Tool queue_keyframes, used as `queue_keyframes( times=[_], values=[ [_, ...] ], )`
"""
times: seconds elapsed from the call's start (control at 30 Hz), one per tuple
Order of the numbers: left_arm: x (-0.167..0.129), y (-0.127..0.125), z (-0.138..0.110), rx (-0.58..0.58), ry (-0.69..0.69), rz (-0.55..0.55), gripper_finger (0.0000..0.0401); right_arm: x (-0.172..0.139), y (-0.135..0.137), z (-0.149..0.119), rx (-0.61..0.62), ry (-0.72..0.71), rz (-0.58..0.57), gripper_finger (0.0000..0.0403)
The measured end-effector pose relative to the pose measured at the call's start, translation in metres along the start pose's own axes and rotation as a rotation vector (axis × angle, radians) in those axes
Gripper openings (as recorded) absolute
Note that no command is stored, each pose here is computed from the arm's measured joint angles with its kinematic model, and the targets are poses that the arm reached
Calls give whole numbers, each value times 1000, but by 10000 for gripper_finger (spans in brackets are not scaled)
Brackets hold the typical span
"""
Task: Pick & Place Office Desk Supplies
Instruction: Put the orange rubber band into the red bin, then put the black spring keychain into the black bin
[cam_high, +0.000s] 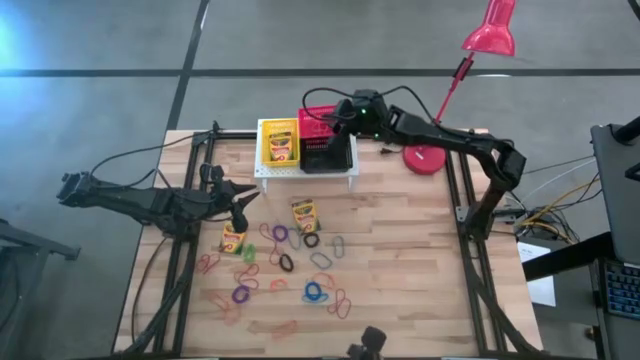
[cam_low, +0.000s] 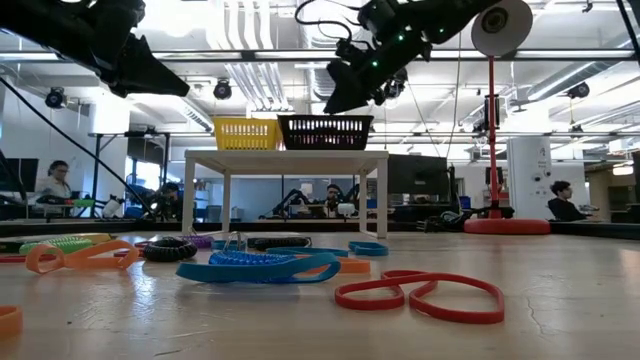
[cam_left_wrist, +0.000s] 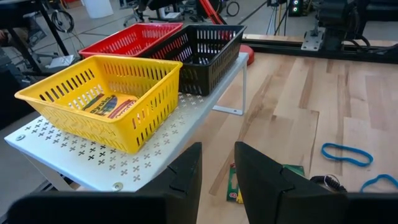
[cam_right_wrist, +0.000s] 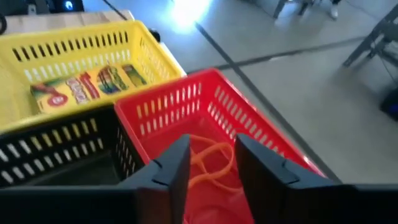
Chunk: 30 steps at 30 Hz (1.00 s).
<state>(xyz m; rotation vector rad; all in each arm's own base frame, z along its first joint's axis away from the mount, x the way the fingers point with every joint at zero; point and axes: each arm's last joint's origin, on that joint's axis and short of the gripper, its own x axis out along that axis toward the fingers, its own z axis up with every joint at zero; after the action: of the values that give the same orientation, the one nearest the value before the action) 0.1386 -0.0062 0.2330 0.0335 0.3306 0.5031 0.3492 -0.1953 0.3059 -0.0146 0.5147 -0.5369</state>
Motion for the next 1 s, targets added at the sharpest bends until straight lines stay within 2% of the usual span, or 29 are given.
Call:
queue_keyframes(
  times=[0.1, 0.2, 0.47, 0.63, 0.87, 1.0],
  values=[
    [0, 0, 0, 0, 0, 0, 98, -8, 7, 7, -9, 20, 21, 158],
    [0, 0, 0, 0, 0, 0, 98, -19, 27, 14, -36, 9, 68, 172],
    [0, -1, 0, -8, 3, -23, 98, -50, 107, 3, -155, 90, 264, 164],
    [0, -2, 0, -9, 7, -54, 98, -61, 157, -29, -194, 178, 367, 149],
    [0, -3, -1, -2, 22, -110, 98, -70, 191, -88, -135, 318, 248, 127],
    [0, -4, -2, 1, 32, -146, 98, -70, 200, -121, -49, 366, 249, 117]
  ],
)
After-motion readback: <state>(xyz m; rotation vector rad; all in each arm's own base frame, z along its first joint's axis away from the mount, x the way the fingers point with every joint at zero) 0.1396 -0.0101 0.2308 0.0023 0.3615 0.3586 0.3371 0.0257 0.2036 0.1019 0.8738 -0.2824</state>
